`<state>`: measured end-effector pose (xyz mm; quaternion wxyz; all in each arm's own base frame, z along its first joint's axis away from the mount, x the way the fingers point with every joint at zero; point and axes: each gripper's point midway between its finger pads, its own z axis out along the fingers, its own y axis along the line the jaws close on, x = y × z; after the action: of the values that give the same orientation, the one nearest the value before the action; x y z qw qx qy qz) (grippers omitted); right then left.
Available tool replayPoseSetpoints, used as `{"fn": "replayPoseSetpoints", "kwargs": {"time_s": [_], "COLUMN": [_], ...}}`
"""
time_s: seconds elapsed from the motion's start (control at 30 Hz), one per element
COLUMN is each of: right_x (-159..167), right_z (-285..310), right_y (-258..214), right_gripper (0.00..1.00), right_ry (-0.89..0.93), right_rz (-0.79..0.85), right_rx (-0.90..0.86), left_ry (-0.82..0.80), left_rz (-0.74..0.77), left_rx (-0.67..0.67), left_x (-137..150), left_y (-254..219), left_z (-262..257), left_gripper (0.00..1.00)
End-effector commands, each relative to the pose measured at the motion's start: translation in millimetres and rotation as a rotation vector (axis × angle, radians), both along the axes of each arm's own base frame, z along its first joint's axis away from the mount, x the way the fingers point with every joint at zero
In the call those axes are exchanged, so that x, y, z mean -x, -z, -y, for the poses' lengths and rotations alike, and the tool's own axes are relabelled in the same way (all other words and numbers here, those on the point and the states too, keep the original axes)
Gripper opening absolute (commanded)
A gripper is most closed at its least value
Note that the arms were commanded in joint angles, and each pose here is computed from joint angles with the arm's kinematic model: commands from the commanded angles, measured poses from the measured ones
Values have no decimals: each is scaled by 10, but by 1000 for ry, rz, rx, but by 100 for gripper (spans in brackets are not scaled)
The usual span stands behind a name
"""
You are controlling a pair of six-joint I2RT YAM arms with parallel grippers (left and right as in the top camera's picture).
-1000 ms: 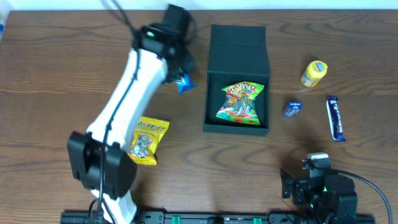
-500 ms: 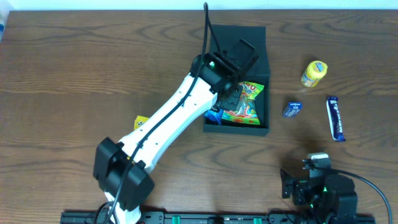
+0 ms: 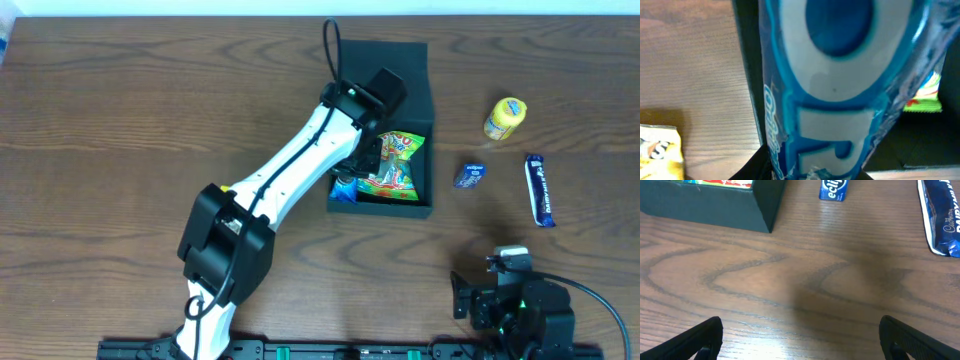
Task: Pack container
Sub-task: 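Lift the Oreo pack with the left gripper and carry it over the box, then lower the Oreo pack into the box's left side and release it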
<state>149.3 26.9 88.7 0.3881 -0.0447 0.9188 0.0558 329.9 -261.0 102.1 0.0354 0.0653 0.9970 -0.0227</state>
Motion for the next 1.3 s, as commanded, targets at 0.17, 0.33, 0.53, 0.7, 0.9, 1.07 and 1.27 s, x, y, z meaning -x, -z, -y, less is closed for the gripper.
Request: {"fn": "replayPoseSetpoints", "kwargs": {"time_s": [0.17, 0.33, 0.53, 0.7, 0.9, 1.07, 1.27], "right_x": [5, 5, 5, 5, 5, 5, 5], "right_z": [20, 20, 20, 20, 20, 20, 20], "right_y": [27, 27, 26, 27, 27, 26, 26], "right_gripper": [99, 99, 99, 99, 99, 99, 99], "right_ry": [14, 14, 14, 14, 14, 14, 14], "right_rz": [-5, -5, -5, -5, -5, -5, -5], "right_rx": [0, 0, 0, 0, 0, 0, 0], "left_ry": [-150, -151, -153, -157, -166, -181, -194], "left_rz": [-41, -49, -54, -67, -90, -92, -93], "left_rx": [19, 12, 3, -9, -28, -29, -30], "left_x": [-29, -35, -52, -61, -46, -60, -78], "left_y": [89, 147, 215, 299, 387, 396, 396], "left_z": [5, 7, 8, -5, -33, -55, -85], "left_gripper": [5, 6, 6, 6, 6, 6, 6]}}
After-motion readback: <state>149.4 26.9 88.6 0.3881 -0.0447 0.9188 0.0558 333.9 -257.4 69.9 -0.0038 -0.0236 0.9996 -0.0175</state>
